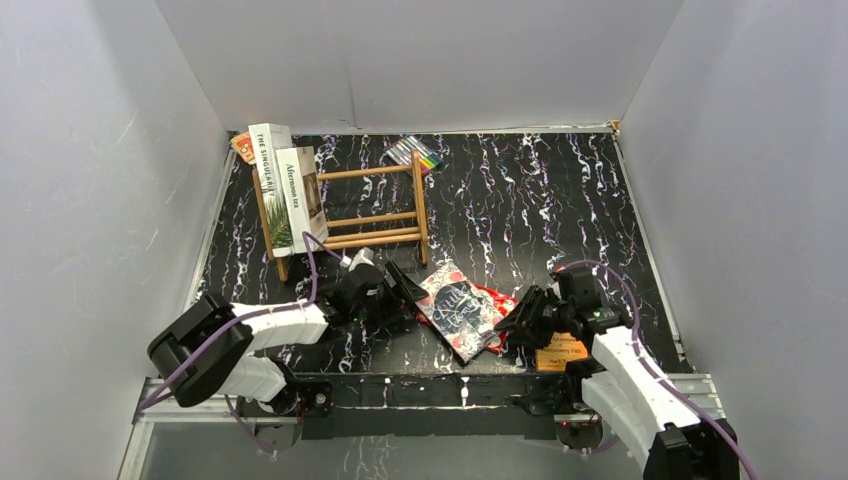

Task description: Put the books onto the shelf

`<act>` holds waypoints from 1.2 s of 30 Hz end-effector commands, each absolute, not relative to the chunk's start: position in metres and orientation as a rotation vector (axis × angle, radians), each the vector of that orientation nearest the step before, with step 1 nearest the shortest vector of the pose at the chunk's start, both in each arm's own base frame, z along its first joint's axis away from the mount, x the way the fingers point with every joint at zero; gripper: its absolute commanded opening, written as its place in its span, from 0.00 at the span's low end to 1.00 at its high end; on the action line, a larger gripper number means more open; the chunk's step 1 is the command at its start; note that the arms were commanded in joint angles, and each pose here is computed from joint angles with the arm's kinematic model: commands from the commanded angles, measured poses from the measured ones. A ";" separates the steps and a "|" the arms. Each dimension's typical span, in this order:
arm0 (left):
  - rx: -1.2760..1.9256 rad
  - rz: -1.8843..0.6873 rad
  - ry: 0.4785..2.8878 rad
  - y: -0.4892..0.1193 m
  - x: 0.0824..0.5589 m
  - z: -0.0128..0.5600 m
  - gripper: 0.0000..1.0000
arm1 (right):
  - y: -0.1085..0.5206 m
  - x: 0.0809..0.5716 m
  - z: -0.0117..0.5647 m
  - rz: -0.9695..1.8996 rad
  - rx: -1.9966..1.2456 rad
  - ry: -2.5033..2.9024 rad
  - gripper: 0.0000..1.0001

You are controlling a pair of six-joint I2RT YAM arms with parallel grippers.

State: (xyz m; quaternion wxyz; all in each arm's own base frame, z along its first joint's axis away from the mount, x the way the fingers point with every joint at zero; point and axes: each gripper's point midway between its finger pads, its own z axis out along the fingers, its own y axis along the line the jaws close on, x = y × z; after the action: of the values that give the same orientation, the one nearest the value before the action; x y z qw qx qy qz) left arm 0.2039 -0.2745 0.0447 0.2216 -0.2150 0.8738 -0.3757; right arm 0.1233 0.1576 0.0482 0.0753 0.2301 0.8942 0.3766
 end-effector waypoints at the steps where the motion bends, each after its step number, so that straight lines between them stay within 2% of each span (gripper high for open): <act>1: -0.617 -0.984 2.403 -0.274 0.218 0.038 0.73 | 0.126 0.142 0.072 0.775 0.550 2.702 0.59; 7: -0.646 -0.924 2.401 -0.268 0.221 0.033 0.67 | 0.099 0.203 0.122 0.512 0.407 2.513 0.66; 10: -0.651 -0.942 2.390 -0.268 0.221 0.033 0.65 | 0.115 0.221 0.122 0.589 0.270 2.501 0.67; 14: -0.632 -0.960 2.392 -0.269 0.219 0.034 0.65 | 0.154 0.220 0.117 0.790 0.036 2.508 0.68; 18: -0.616 -1.003 2.386 -0.271 0.215 0.033 0.65 | 0.178 0.209 0.109 0.834 -0.121 2.520 0.78; 21: -0.606 -1.022 2.394 -0.273 0.212 0.031 0.65 | 0.189 0.205 0.099 0.870 -0.152 2.534 0.81; 28: -0.580 -1.086 2.382 -0.280 0.211 0.036 0.62 | 0.183 0.197 0.059 0.790 -0.129 2.648 0.77; 36: -0.521 -1.129 2.332 -0.284 0.214 0.044 0.53 | 0.206 0.162 0.042 1.005 -0.117 2.720 0.60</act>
State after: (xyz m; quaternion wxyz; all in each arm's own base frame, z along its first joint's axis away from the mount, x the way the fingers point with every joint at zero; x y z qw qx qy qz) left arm 0.2104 -0.2829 0.0380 0.2280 -0.2086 0.8616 -0.4026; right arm 0.1803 0.1908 0.0482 0.1542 -0.0414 0.9397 0.3024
